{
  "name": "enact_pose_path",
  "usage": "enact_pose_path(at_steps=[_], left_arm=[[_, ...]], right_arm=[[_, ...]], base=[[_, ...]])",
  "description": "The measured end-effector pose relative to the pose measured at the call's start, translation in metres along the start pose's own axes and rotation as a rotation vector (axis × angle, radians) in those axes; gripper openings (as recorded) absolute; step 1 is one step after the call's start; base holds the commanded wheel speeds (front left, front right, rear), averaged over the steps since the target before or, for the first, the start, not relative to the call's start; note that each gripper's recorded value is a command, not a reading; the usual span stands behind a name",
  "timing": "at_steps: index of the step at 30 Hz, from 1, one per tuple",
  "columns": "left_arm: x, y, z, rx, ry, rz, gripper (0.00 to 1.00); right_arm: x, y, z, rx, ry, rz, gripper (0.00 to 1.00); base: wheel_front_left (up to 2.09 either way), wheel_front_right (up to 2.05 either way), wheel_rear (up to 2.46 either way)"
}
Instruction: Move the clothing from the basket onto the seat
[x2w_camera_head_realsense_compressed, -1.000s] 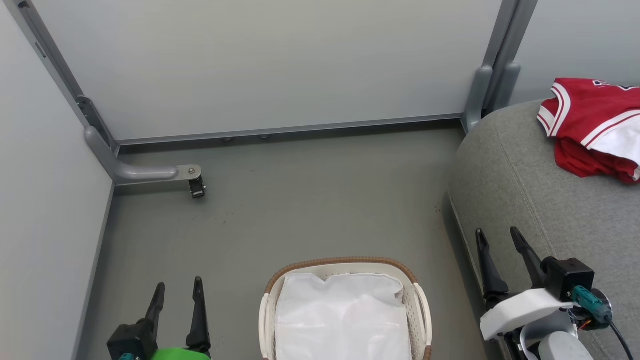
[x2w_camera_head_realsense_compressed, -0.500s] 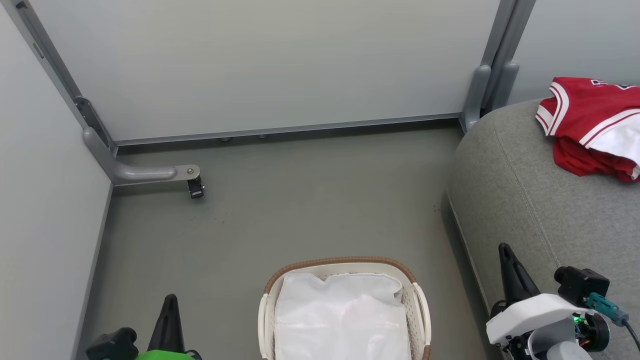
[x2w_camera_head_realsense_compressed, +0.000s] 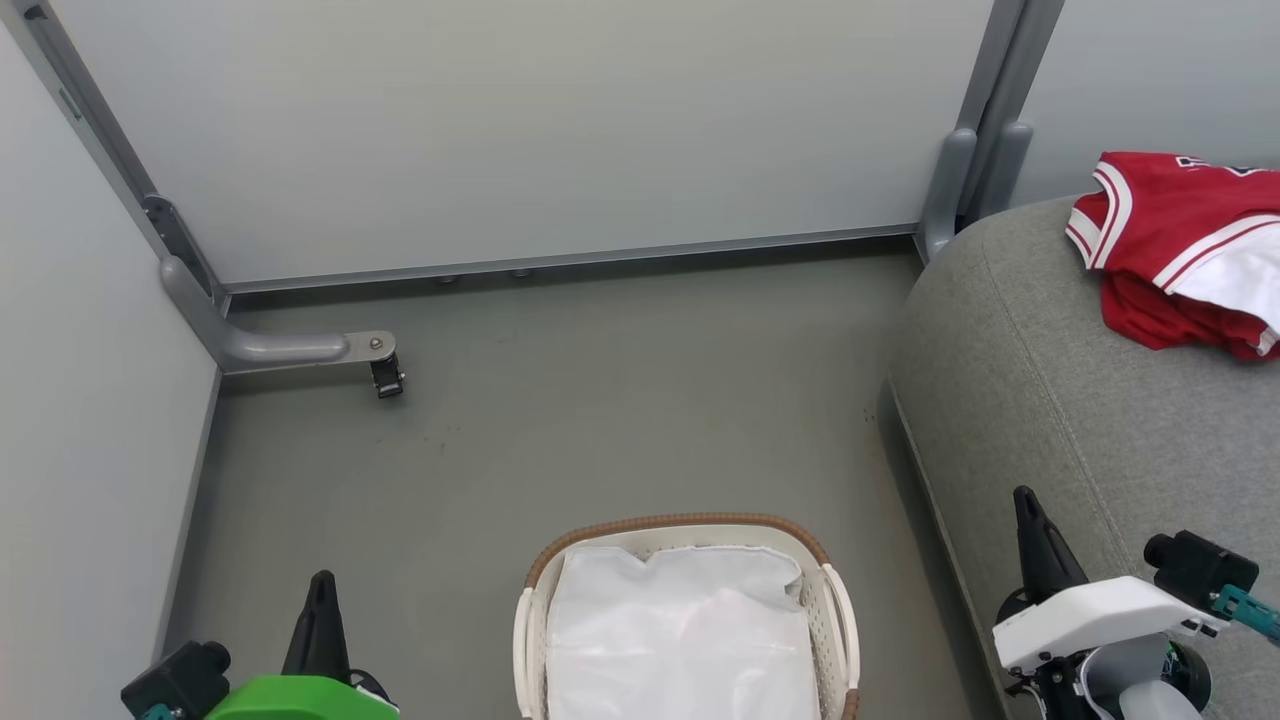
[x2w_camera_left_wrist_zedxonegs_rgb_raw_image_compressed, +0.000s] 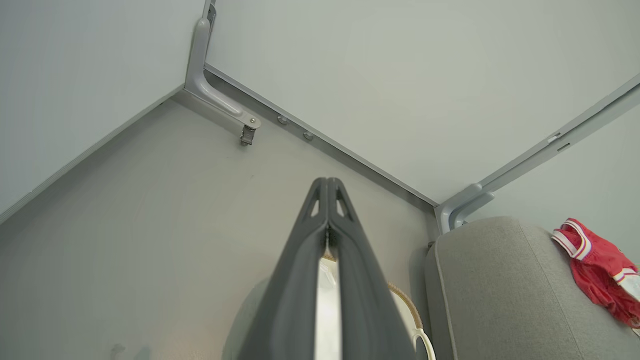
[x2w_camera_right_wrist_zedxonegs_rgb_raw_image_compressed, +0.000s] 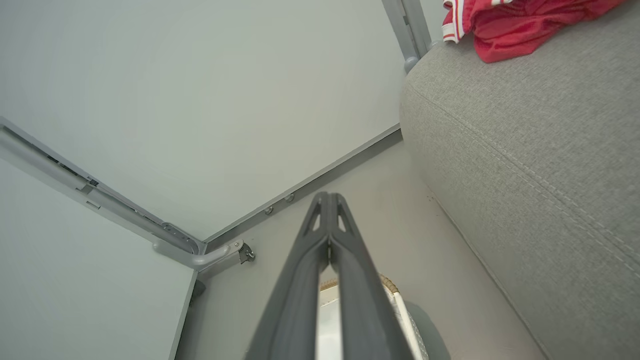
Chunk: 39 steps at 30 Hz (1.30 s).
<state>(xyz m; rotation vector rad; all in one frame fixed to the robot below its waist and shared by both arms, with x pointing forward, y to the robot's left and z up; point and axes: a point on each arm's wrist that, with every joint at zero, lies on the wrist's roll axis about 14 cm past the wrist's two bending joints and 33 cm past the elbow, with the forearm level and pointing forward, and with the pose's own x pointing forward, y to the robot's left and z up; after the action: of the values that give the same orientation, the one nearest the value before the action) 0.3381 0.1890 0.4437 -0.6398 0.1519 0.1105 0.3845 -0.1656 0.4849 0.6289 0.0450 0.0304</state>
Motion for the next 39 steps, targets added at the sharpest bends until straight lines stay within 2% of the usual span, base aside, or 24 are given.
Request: enact_pose_path(at_steps=[19, 39], left_arm=[[0.011, -0.003, 0.012, -0.251, -0.005, -0.004, 0.00], [0.020, -0.010, 0.025, -0.464, -0.012, -0.033, 0.00]], right_arm=[[0.000, -0.008, 0.006, 0.253, -0.002, -0.037, 0.00], [0.001, -0.013, 0.013, 0.470, -0.009, -0.047, 0.00]], base=[[0.00, 0.00, 0.00], [0.00, 0.00, 0.00]])
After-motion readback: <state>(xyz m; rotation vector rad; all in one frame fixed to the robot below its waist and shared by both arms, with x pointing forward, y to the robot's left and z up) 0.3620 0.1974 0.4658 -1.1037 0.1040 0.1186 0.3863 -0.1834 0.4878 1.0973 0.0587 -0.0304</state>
